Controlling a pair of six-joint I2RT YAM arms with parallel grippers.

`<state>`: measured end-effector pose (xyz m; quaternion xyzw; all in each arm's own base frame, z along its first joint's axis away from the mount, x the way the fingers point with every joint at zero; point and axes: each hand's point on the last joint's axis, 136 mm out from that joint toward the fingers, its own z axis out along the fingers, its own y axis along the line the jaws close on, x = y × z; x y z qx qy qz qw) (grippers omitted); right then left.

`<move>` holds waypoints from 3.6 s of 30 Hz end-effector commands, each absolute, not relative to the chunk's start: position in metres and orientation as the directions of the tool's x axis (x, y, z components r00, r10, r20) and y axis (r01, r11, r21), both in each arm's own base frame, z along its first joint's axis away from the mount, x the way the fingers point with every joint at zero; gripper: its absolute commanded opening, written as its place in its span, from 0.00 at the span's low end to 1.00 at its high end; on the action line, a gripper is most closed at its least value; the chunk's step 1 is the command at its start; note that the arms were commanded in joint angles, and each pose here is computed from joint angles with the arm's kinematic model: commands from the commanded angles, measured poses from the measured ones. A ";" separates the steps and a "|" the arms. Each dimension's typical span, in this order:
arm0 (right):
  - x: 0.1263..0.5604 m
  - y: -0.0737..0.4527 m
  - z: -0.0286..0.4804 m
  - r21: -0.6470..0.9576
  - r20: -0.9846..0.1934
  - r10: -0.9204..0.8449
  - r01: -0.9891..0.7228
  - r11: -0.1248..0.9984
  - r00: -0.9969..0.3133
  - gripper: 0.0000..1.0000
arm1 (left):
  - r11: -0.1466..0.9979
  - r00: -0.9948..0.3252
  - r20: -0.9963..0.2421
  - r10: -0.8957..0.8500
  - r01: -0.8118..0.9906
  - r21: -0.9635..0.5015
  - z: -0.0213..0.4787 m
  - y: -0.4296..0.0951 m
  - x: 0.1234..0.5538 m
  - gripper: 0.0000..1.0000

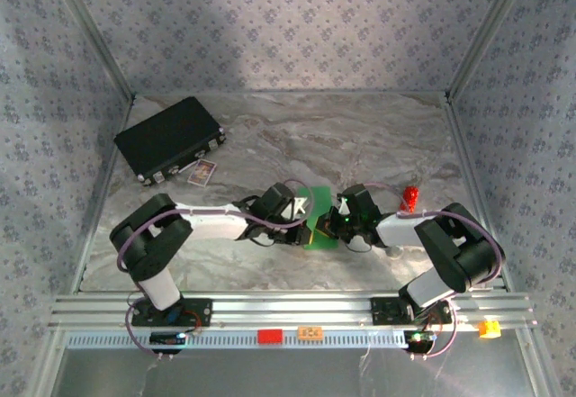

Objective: Fold a paper plane with a square sheet of paper (pick it up from the middle)
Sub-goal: Fold the triangle a second time at the center of the table.

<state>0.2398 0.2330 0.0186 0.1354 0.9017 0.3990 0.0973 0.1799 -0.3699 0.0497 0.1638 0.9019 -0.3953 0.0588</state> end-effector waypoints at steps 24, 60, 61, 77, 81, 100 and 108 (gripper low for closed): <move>0.240 0.240 0.045 0.754 -0.087 0.289 0.126 0.645 -0.953 0.00 | 0.746 -0.965 -0.079 0.251 0.245 -0.619 -0.006 -0.346 0.170 0.00; 0.279 0.169 0.006 0.657 -0.076 0.441 0.288 0.697 -0.894 0.00 | 0.745 -0.963 -0.065 0.261 0.244 -0.621 -0.008 -0.349 0.170 0.00; 0.280 0.168 0.007 0.657 -0.080 0.441 0.286 0.698 -0.894 0.00 | 0.745 -0.963 -0.065 0.261 0.244 -0.621 -0.008 -0.349 0.170 0.00; 0.274 0.186 0.060 0.701 -0.196 0.343 0.114 0.704 -0.919 0.00 | 0.740 -0.963 -0.076 0.260 0.249 -0.624 -0.006 -0.349 0.170 0.00; 0.266 0.208 0.054 0.717 -0.169 0.283 0.079 0.693 -0.944 0.00 | 0.740 -0.962 -0.077 0.261 0.251 -0.624 -0.006 -0.349 0.170 0.00; 0.246 0.193 -0.006 0.624 -0.075 0.281 0.175 0.762 -0.957 0.00 | 0.632 -0.941 -0.201 0.273 0.333 -0.700 0.051 -0.376 0.184 0.07; 0.244 0.193 -0.006 0.631 -0.069 0.301 0.192 0.752 -0.951 0.00 | 0.643 -0.940 -0.201 0.277 0.336 -0.688 0.042 -0.394 0.201 0.09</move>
